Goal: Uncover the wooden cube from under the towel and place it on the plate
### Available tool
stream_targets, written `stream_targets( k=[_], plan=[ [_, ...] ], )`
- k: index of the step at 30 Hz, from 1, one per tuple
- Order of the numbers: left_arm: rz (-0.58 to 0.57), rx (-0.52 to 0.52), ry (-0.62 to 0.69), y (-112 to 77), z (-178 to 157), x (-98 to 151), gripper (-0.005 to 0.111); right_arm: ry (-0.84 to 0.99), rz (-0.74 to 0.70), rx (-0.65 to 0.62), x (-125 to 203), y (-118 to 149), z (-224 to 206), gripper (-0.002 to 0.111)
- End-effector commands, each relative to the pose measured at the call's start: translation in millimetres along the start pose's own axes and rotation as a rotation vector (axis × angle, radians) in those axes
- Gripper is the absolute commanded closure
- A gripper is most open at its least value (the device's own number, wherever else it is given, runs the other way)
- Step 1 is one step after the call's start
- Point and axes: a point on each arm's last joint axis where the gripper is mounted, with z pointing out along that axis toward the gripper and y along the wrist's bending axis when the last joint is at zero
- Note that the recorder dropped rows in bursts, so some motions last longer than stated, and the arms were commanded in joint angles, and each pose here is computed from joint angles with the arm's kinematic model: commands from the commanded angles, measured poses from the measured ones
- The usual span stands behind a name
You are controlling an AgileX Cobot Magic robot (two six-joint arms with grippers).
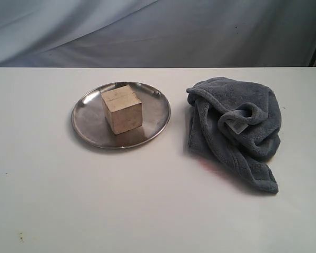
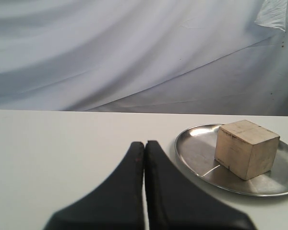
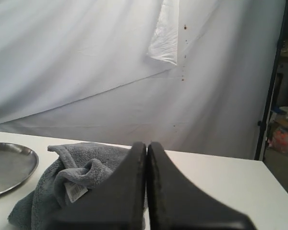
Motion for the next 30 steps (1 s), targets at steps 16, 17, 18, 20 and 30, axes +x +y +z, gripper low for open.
stream_targets(
  k=[16, 17, 18, 20, 30],
  plan=[
    [0.0, 0.001, -0.001, 0.0, 0, 1, 0.105, 0.106, -0.105, -0.02, 13, 2, -1, 0.108],
    [0.0, 0.001, -0.001, 0.0, 0, 1, 0.105, 0.116, -0.105, -0.022, 14, 2, -1, 0.108],
    [0.0, 0.001, -0.001, 0.0, 0, 1, 0.105, 0.125, -0.105, -0.024, 14, 2, -1, 0.108],
    [0.0, 0.001, -0.001, 0.0, 0, 1, 0.105, 0.127, -0.105, -0.024, 15, 2, -1, 0.108],
    [-0.002, 0.001, -0.001, 0.0, 0, 1, 0.105, 0.071, -0.105, -0.014, 10, 1, 0, 0.108]
  ],
)
